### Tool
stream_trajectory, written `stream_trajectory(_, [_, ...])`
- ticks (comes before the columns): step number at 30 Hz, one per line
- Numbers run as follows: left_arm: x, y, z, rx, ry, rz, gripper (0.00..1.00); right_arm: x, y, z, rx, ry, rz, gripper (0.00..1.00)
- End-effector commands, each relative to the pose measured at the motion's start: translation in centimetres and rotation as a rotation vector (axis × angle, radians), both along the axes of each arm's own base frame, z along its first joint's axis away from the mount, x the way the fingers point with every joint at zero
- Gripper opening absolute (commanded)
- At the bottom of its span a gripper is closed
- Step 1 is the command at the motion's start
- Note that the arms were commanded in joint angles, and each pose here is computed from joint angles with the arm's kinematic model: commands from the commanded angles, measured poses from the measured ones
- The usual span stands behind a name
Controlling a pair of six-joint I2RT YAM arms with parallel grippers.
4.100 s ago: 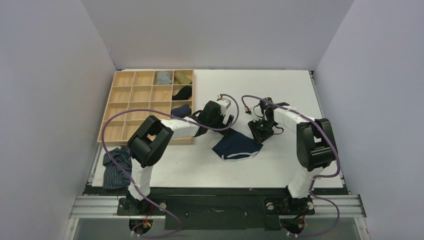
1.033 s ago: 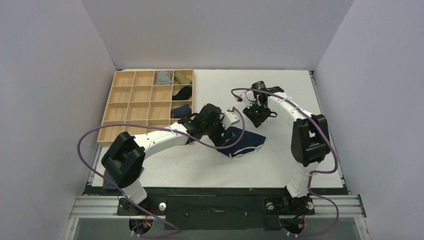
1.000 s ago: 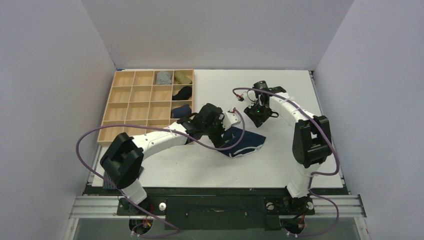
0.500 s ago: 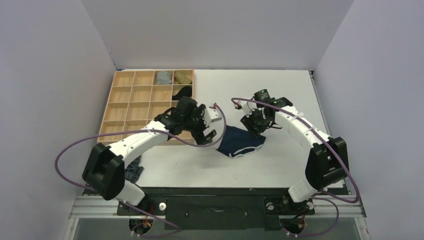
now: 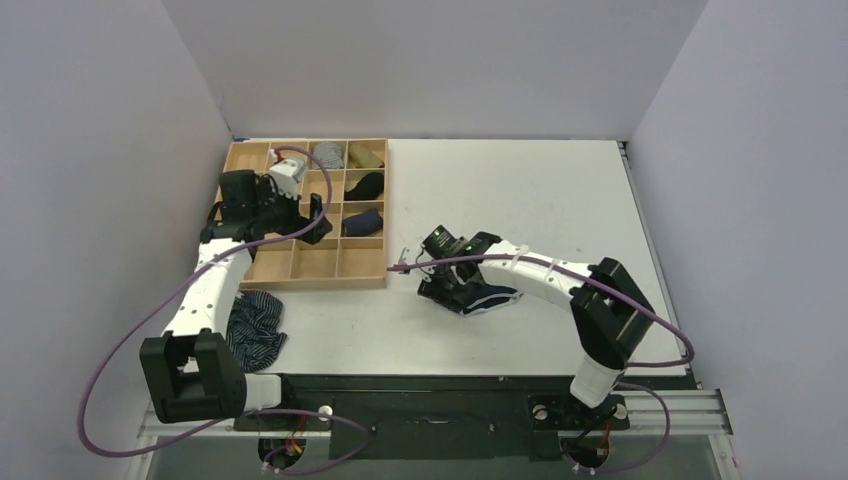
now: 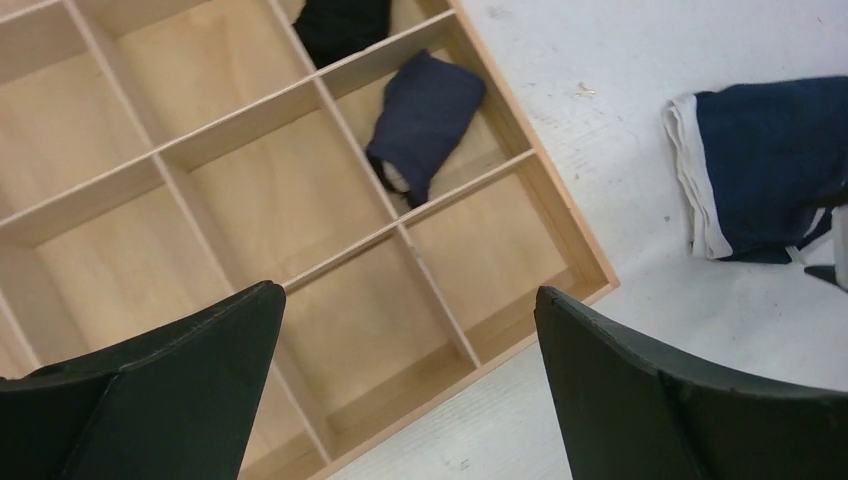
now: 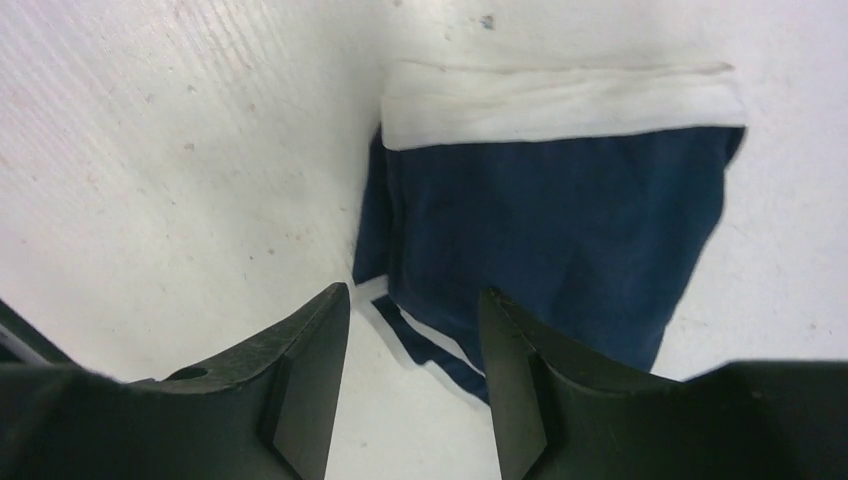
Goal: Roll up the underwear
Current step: Fold the underwear at the center of the board.
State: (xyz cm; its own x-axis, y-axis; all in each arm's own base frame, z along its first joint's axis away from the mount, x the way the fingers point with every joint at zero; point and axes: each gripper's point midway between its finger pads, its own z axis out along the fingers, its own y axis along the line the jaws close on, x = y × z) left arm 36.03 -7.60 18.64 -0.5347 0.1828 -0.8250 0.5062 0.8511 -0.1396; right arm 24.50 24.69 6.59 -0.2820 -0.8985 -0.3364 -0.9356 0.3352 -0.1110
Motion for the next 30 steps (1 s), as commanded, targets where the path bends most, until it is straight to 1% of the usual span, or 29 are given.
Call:
stream_trajectory(1, [0.2, 1.7, 2.5, -0.102, -0.018, 0.048, 0.97, 1.0, 1.6, -0.5, -0.036, -0.091, -0.005, 0.48])
stream_trajectory(5, [0.1, 1.8, 2.5, -0.117, -0.018, 0.042, 0.96, 0.5, 1.9, -1.5, -0.057, -0.073, 0.002, 0.52])
stream_trajectory(12, [0.2, 1.4, 2.4, -0.132, -0.010, 0.028, 0.97, 0.2, 1.6, -3.1, -0.099, -0.055, 0.008, 0.52])
stream_trajectory(14, [0.2, 1.4, 2.2, -0.132, -0.006, 0.027, 0.97, 0.1, 1.5, -3.4, -0.104, -0.051, 0.010, 0.51])
stream_trajectory(17, [0.2, 1.4, 2.1, -0.133, -0.003, 0.026, 0.97, 0.0, 1.4, -3.6, -0.109, -0.047, 0.010, 0.46])
stream_trajectory(23, [0.4, 1.4, 1.9, -0.136, 0.006, 0.027, 0.97, -0.4, 0.9, -4.5, -0.123, -0.034, 0.007, 0.40])
stream_trajectory(25, [0.4, 1.4, 1.8, -0.138, 0.012, 0.025, 0.97, -0.6, 0.7, -5.2, -0.137, -0.025, 0.011, 0.36])
stream_trajectory(27, [0.3, 1.3, 1.6, -0.140, 0.017, 0.021, 0.97, -0.6, 0.6, -5.4, -0.143, -0.020, 0.012, 0.28])
stream_trajectory(28, [0.3, 1.3, 1.6, -0.141, 0.018, 0.020, 0.97, -0.7, 0.6, -5.4, -0.143, -0.020, 0.012, 0.22])
stream_trajectory(29, [0.3, 1.3, 1.6, -0.141, 0.019, 0.021, 0.97, -0.6, 0.6, -5.4, -0.144, -0.019, 0.012, 0.20])
stream_trajectory(30, [0.3, 1.3, 1.6, -0.140, 0.018, 0.020, 0.97, -0.7, 0.5, -5.4, -0.149, -0.015, 0.012, 0.13])
